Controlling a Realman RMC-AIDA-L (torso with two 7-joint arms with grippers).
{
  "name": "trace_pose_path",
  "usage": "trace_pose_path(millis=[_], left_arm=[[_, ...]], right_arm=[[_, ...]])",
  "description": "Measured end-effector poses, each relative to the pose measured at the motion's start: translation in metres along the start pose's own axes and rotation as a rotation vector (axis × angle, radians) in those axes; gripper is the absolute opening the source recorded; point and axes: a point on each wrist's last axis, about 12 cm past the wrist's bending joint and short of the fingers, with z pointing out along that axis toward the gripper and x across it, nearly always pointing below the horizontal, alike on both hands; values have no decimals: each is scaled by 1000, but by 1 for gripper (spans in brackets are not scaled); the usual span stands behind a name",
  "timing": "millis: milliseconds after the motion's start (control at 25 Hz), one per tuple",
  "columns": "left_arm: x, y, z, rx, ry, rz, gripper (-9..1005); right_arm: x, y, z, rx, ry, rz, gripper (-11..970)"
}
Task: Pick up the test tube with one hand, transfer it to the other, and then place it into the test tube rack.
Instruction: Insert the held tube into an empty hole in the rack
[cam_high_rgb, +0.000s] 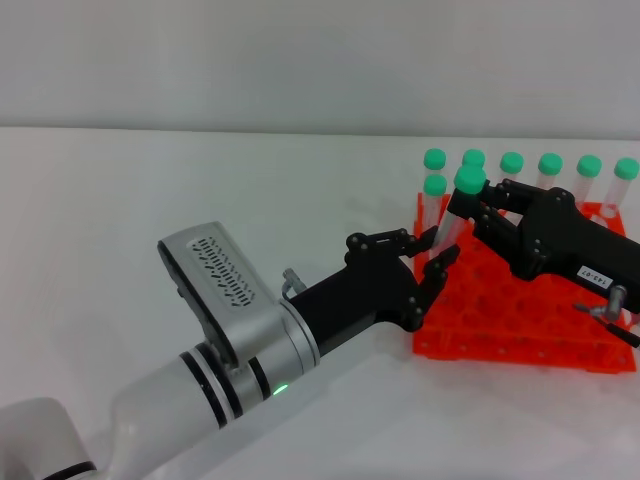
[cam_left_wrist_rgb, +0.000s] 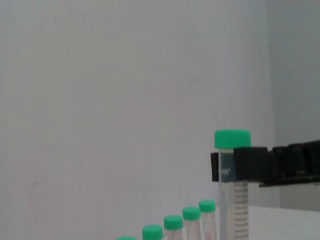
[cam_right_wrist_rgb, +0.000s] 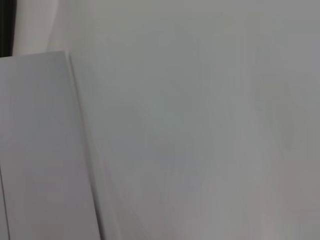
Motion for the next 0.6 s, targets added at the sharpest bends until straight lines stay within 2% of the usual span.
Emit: trace_pose_path(millis=[240, 600], left_arm=[[1, -4, 3, 4, 18, 28, 195], [3, -5, 1, -1, 18, 60, 514]], right_arm=[[-1, -2, 0, 13, -12, 3, 211], [-1, -3, -4, 38, -23, 5, 208]])
